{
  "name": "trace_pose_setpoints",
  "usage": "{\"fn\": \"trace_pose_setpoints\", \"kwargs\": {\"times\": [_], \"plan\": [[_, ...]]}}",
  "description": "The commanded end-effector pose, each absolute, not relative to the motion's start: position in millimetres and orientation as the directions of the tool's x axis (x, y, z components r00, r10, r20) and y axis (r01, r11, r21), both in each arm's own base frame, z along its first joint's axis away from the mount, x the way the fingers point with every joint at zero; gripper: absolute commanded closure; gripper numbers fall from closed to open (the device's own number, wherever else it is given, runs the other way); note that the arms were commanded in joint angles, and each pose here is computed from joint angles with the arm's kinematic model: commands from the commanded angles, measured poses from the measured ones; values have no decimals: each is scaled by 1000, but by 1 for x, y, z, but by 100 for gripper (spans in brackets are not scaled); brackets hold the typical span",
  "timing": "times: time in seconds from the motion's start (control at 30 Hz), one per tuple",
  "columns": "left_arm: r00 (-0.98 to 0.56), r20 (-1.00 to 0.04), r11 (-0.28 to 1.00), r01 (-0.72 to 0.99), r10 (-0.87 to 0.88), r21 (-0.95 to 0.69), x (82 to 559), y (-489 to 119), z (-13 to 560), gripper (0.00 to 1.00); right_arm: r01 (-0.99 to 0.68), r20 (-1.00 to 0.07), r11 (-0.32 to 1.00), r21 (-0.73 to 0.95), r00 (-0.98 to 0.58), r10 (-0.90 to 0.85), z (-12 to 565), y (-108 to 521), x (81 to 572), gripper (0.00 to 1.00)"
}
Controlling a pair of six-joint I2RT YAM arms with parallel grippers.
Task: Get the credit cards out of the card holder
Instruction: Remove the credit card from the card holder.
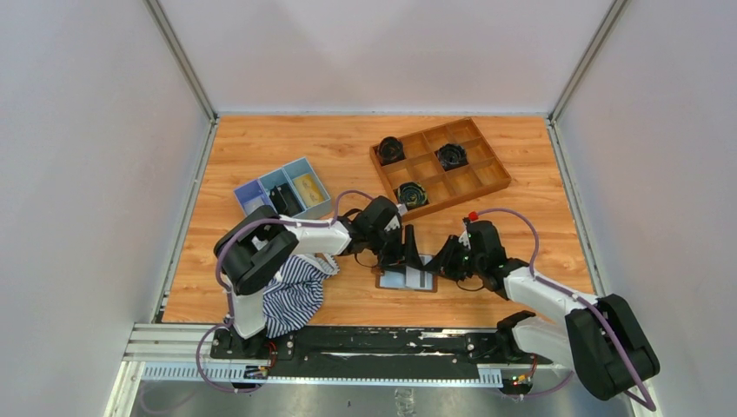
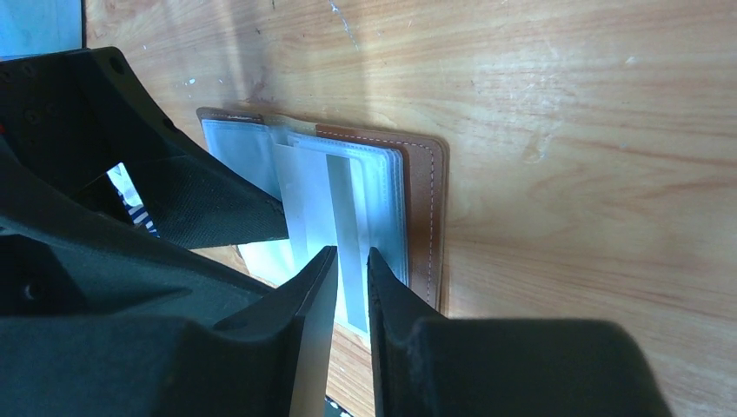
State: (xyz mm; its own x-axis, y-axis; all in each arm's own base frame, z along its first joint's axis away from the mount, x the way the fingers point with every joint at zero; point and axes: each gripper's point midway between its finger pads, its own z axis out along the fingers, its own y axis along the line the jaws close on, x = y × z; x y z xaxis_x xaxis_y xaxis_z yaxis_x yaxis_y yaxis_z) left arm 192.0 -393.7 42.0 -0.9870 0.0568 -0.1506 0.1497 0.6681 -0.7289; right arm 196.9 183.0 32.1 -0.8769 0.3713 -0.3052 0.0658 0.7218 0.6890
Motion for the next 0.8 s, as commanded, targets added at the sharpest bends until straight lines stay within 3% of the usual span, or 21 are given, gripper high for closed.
{"fn": "trace_pose_setpoints", "kwargs": {"times": [0.0, 0.37, 0.77], "plan": [[-990, -131, 659, 130, 48, -741, 191, -394, 32, 41, 121, -276, 751, 649, -883, 381, 13, 169, 187, 76], [-989, -144, 651, 120, 16, -750, 196, -394, 38, 99, 137, -265, 760, 636, -885, 382, 6, 165, 183, 76], [-989, -146, 669, 84, -37, -738, 203, -349, 35, 100, 182, -227, 776, 604, -894, 386, -11, 155, 175, 77]]}}
